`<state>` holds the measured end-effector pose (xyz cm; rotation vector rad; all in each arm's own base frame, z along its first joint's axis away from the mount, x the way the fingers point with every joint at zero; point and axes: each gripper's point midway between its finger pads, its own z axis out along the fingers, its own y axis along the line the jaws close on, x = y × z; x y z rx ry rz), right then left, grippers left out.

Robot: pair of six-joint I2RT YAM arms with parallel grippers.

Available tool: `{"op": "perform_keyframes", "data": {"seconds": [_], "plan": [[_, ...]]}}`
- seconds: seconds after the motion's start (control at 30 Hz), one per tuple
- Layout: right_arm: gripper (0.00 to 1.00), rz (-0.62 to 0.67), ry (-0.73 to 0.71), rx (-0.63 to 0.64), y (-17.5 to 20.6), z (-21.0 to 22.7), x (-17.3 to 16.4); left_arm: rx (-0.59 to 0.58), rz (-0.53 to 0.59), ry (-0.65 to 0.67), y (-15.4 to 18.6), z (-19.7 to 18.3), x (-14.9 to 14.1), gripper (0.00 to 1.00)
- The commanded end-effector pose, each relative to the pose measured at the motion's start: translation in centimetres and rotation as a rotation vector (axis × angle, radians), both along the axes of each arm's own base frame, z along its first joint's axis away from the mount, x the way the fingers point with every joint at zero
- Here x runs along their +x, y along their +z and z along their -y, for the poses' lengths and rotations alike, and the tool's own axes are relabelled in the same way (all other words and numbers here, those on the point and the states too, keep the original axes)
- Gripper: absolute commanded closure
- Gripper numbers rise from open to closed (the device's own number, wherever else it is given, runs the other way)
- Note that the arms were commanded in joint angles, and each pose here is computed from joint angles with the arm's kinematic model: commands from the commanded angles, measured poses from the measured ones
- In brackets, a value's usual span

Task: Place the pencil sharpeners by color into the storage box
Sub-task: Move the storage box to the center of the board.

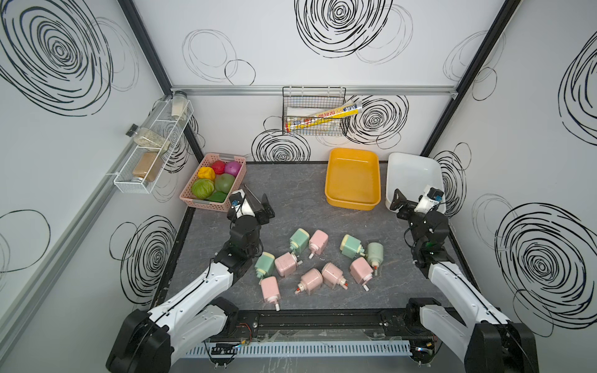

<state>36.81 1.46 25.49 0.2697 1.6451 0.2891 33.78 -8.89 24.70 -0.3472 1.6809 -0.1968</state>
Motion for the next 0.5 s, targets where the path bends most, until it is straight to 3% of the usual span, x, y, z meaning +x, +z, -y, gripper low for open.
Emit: {"op": "perform_keyframes", "data": {"seconds": [0.0,0.17,0.33,0.47], "plan": [[0.00,-0.305,0.211,0.137,-4.1,-4.4,1.0,-0.029,-0.141,-0.049,-1.8,3.1,-1.2,0.01],[0.00,-0.524,0.210,0.180,-7.4,-5.7,4.0,-0.105,-0.249,-0.266,-3.4,7.8,-1.9,0.01],[0.00,-0.617,0.096,0.161,-9.5,-4.4,6.4,-0.100,-0.272,-0.301,-3.7,8.1,-1.5,0.01],[0.00,-0.623,0.089,0.212,-10.2,-6.2,5.6,-0.104,-0.316,-0.310,-4.7,7.4,-1.0,0.01]]}}
